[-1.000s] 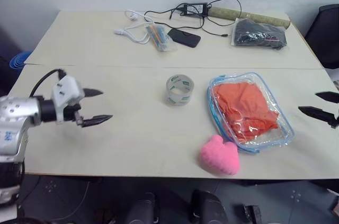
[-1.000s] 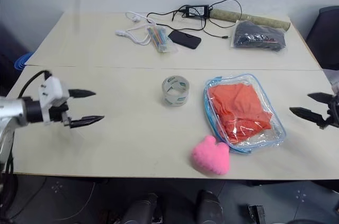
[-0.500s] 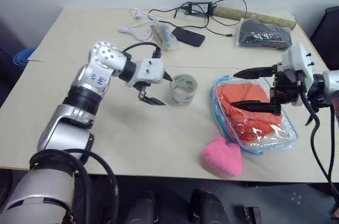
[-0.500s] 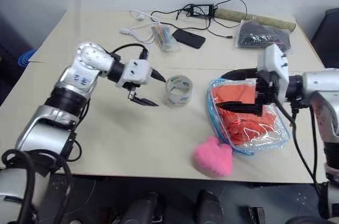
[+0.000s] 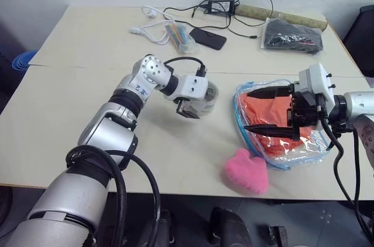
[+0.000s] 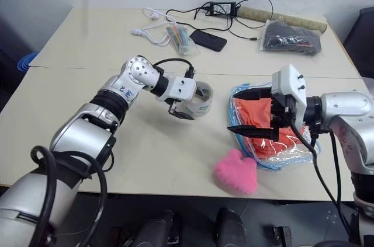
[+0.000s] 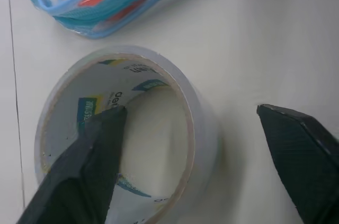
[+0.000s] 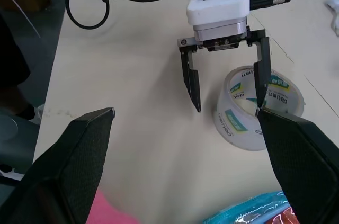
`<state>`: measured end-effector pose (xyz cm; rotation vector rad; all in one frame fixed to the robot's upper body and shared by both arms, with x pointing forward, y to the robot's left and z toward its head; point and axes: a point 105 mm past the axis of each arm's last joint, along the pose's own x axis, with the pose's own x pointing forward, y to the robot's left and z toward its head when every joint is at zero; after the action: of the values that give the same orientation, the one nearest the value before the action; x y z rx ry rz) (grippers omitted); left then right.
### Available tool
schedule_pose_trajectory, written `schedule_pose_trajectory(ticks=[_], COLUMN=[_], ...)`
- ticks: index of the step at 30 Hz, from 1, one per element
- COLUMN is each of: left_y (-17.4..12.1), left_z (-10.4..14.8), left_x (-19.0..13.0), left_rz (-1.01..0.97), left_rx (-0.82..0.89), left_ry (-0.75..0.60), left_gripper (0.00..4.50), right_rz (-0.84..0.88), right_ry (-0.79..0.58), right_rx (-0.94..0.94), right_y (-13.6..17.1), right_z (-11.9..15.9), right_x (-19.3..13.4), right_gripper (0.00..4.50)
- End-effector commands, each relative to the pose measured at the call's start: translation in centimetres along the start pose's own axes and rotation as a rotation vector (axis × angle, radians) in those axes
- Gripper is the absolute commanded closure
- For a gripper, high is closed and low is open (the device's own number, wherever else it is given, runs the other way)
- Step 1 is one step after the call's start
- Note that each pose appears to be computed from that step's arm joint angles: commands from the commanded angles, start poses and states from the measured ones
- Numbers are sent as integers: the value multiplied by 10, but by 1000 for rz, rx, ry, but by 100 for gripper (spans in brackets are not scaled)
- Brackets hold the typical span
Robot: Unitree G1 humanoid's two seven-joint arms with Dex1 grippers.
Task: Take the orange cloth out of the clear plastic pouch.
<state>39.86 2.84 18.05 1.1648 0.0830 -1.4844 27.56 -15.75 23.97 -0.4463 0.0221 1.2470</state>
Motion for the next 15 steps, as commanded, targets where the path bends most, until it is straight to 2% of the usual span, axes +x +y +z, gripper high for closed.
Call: schedule_pose_trajectory(ticks=[1,10,15], left_y=[4,-7,-4], left_z=[3,-7,-25], left_x=[-6,-21,-54], left_rz=[-11,-66,40], left_rx=[25,-28,-53], left_ry=[12,-15,13], left_gripper=[145,424,430], right_rz=[-20,-28,-4], right_ry=[-38,-36,-46], right_rx=[-60,-55,-60], right_y=[3,0,-2], right_z=[16,10,8], right_x=[-5,0,10], right_gripper=[0,0,0])
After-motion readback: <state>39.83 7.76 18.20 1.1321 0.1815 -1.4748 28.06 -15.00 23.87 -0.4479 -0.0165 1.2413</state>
